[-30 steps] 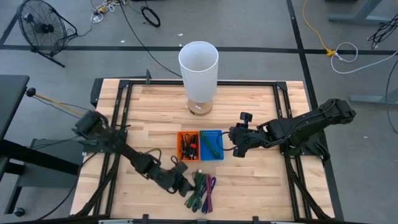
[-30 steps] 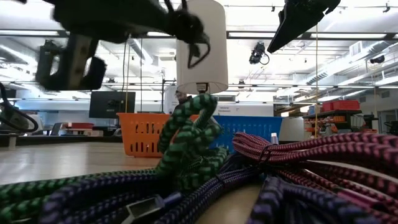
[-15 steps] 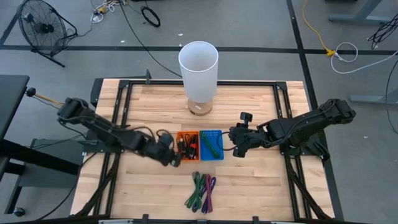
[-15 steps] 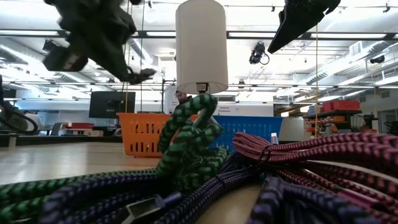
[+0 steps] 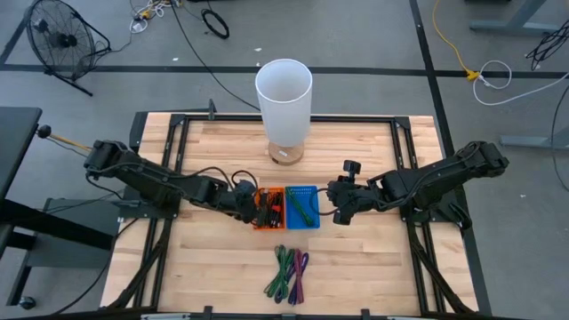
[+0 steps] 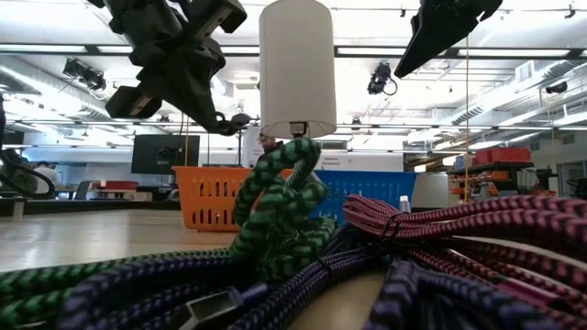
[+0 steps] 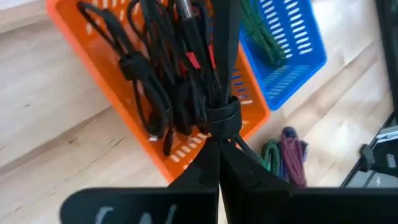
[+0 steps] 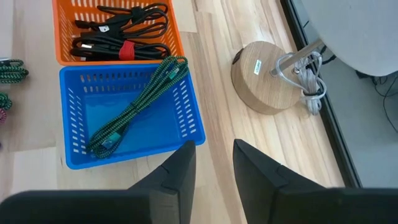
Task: Pick & Place USB Port
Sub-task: Put the black USB cable into the orange bin, then put the green USB cable into the blue bin
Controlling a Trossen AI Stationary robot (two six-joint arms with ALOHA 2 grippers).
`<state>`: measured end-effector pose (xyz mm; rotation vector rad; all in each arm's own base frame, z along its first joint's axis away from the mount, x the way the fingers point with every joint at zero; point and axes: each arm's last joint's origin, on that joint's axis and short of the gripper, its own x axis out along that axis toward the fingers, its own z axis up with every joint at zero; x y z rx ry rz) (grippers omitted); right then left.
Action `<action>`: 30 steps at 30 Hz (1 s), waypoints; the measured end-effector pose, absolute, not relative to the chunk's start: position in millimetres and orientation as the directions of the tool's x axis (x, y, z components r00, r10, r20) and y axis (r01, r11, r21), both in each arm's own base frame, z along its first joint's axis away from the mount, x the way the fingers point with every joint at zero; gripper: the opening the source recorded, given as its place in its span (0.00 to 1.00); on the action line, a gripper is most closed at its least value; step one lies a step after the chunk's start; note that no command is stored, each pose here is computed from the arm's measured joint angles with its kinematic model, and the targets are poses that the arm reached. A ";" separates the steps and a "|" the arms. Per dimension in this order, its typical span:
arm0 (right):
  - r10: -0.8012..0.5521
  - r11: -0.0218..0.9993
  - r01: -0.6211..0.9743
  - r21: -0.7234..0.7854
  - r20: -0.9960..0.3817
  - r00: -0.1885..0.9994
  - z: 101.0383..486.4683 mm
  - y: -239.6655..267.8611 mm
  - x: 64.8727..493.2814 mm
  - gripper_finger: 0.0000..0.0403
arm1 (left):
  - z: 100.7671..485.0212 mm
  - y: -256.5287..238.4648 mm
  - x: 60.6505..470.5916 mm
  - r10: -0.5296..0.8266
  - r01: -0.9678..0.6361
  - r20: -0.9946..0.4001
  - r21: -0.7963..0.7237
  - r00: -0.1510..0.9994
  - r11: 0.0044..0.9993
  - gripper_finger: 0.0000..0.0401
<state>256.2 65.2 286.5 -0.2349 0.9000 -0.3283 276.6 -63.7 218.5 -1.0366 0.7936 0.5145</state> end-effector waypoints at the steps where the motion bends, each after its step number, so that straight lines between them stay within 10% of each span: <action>1: -0.375 0.925 0.180 -0.335 -0.725 0.577 286.5 65.1 256.2 0.27 | 218.1 -63.8 277.2 0.012 -0.708 -0.782 -0.558 0.623 0.434 0.01; 16: -0.376 0.924 0.175 -0.340 -0.725 0.577 286.5 65.1 256.2 0.27 | 217.3 -63.6 279.4 0.037 -0.706 -0.773 -0.558 0.633 0.436 0.20; 30: -0.379 0.923 0.180 -0.339 -0.737 0.559 285.3 64.6 254.3 0.27 | 230.2 -138.0 274.0 -0.206 -0.506 -0.603 -0.775 0.771 0.377 0.21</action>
